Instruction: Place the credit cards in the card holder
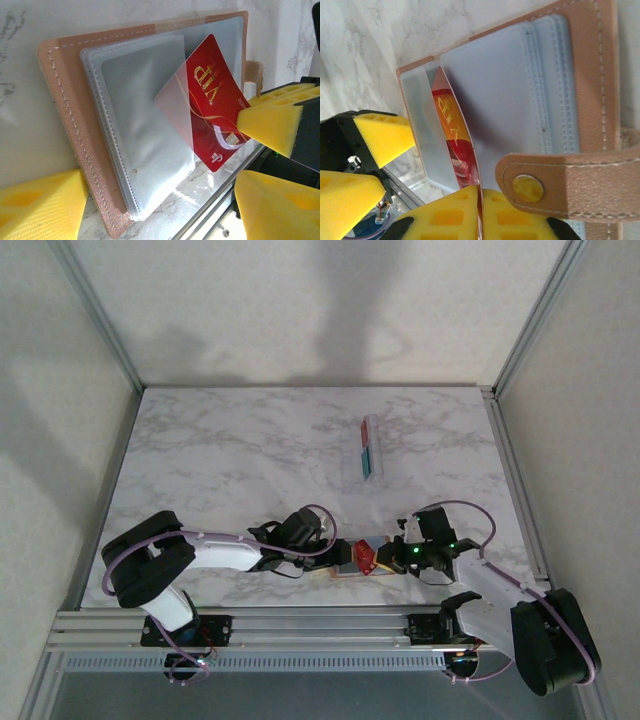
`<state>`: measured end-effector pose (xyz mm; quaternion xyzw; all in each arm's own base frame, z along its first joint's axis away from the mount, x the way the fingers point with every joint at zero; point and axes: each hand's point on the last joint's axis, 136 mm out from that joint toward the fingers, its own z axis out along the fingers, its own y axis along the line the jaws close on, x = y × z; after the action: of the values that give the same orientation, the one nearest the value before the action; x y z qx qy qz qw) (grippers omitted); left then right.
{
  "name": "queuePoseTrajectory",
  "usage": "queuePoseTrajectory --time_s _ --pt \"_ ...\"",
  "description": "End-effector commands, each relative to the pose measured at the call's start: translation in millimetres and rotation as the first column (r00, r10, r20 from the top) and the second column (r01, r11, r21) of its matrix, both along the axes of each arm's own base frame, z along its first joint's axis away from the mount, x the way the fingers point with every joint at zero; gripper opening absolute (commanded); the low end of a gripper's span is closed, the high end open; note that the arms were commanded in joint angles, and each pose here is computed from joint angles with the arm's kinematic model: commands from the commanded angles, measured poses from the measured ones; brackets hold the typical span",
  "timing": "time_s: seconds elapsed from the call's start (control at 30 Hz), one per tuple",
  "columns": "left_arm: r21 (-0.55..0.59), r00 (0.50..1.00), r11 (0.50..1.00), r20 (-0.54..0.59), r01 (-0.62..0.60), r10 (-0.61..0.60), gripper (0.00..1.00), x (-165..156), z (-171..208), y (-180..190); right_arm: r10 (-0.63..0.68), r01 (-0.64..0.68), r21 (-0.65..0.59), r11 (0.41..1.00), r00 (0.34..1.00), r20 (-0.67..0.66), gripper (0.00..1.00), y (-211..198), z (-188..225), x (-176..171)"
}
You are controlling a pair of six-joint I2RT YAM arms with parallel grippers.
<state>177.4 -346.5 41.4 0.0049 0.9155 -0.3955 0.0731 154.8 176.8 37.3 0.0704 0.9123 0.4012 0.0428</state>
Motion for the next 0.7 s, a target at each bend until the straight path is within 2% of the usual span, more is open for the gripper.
queuePoseTrajectory --time_s 0.0,0.07,0.2,0.4,0.53,0.67 --pt "-0.008 0.999 1.000 -0.023 0.022 -0.022 0.77 -5.4 -5.4 -7.4 -0.039 0.038 -0.025 0.999 0.999 -0.025 0.10 -3.7 -7.6 -4.8" --pt "-0.016 1.000 1.000 -0.020 0.024 -0.024 0.77 -4.5 -4.1 -9.5 -0.035 0.034 -0.033 0.999 0.999 -0.016 0.17 -4.2 -6.9 -5.2" --pt "-0.010 0.999 1.000 -0.024 0.026 -0.026 0.77 -4.2 -6.2 -10.4 -0.015 0.014 -0.063 0.998 1.000 -0.012 0.20 -6.1 -8.5 -4.5" --pt "0.000 0.999 1.000 -0.025 0.031 -0.031 0.77 -5.0 -7.4 -8.8 0.005 -0.007 -0.053 0.999 1.000 -0.026 0.05 -1.4 -10.4 -1.5" --pt "-0.004 0.999 0.999 -0.026 0.037 -0.037 0.77 -5.4 -6.1 -10.0 -0.043 0.044 0.002 0.999 0.999 -0.030 0.04 2.9 -6.0 0.5" --pt "-0.002 0.999 0.999 -0.028 0.035 -0.035 0.77 -4.8 -5.9 -10.5 -0.093 0.093 -0.007 0.996 0.996 0.010 0.04 -1.7 0.0 6.1"
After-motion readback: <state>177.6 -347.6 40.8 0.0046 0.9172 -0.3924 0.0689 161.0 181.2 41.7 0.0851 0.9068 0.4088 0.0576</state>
